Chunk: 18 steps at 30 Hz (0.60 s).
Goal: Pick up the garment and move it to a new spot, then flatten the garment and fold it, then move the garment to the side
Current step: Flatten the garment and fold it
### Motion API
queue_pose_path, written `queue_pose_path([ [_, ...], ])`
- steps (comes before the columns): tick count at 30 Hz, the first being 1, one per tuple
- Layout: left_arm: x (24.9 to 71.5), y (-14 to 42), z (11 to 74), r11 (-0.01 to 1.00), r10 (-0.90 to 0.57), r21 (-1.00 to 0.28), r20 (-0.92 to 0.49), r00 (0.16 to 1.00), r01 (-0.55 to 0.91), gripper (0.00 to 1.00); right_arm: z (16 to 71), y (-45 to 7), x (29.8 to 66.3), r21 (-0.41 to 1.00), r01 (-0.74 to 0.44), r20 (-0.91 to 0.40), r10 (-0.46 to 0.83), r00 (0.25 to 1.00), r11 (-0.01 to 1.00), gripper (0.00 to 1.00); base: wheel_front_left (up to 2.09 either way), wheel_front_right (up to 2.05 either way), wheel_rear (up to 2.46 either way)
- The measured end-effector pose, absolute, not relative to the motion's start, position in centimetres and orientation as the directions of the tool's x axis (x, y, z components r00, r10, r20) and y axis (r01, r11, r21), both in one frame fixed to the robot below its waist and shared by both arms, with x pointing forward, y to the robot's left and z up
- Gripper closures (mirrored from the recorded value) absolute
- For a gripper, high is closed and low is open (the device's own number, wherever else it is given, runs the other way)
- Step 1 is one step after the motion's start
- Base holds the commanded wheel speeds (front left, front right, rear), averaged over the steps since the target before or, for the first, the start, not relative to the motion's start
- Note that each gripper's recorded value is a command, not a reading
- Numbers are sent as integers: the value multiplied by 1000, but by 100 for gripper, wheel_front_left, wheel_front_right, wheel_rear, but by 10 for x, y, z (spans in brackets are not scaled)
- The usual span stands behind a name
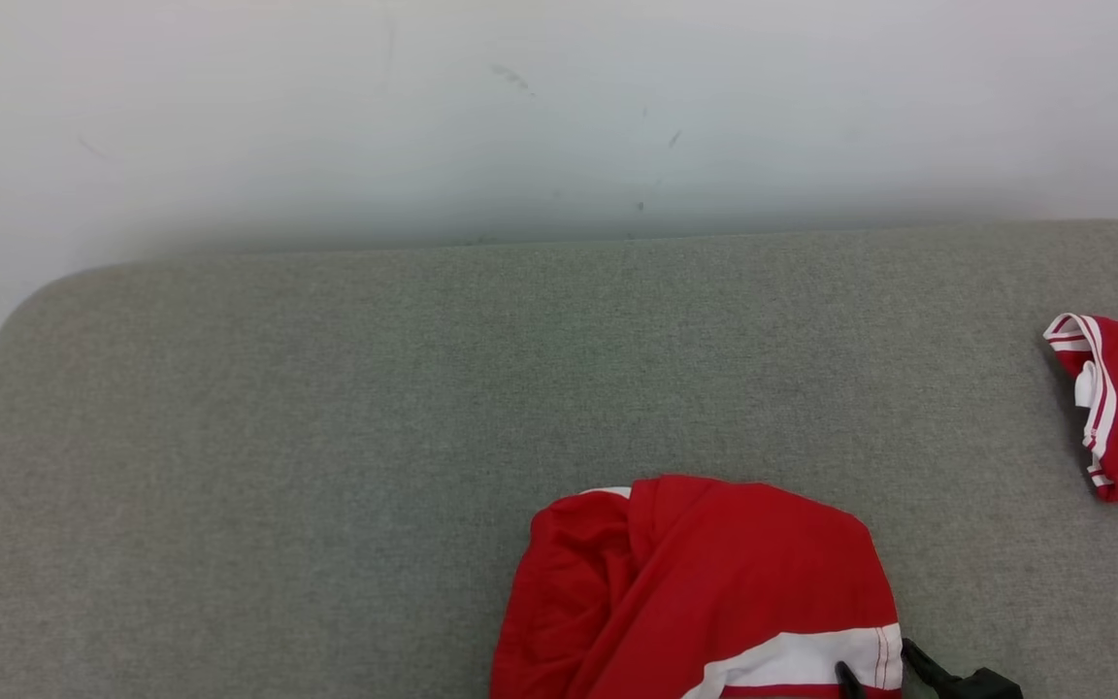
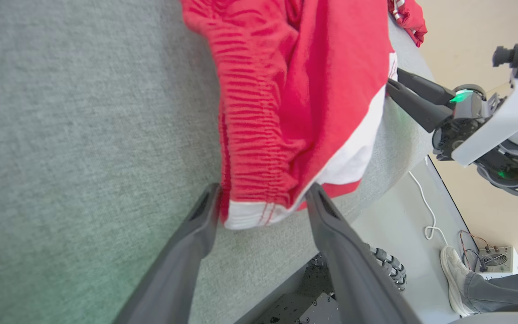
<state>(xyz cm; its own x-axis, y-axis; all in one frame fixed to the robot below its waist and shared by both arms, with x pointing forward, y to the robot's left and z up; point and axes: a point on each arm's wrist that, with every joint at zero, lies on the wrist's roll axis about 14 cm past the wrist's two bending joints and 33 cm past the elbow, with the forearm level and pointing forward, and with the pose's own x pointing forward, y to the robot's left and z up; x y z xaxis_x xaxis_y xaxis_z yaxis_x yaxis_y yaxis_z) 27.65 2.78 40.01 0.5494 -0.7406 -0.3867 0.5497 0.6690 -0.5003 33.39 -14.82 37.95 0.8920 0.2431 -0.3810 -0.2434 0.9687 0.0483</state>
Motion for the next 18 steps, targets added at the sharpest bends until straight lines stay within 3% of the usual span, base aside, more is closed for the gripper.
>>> queue_pose_path([
  [3,275,26,399,664,-745,-503,-386,544,553,24,380,-145,334,61,-244,-379,249,891,968,0,0,0,0],
  [5,275,26,397,664,-746,-505,-387,542,552,47,379,-145,333,65,-245,-383,251,889,967,0,0,0,0],
  [8,278,26,397,666,-743,-502,-382,550,552,61,378,-145,333,74,-239,-387,249,888,968,0,0,0,0],
  [10,282,26,398,667,-742,-500,-373,557,552,80,378,-145,334,76,-240,-388,250,887,968,0,0,0,0],
  [11,283,25,399,667,-741,-499,-367,562,554,97,378,-144,335,77,-240,-387,251,887,968,0,0,0,0],
  [18,287,25,400,667,-738,-504,-354,574,548,100,381,-139,340,88,-252,-376,266,887,964,0,0,0,0],
])
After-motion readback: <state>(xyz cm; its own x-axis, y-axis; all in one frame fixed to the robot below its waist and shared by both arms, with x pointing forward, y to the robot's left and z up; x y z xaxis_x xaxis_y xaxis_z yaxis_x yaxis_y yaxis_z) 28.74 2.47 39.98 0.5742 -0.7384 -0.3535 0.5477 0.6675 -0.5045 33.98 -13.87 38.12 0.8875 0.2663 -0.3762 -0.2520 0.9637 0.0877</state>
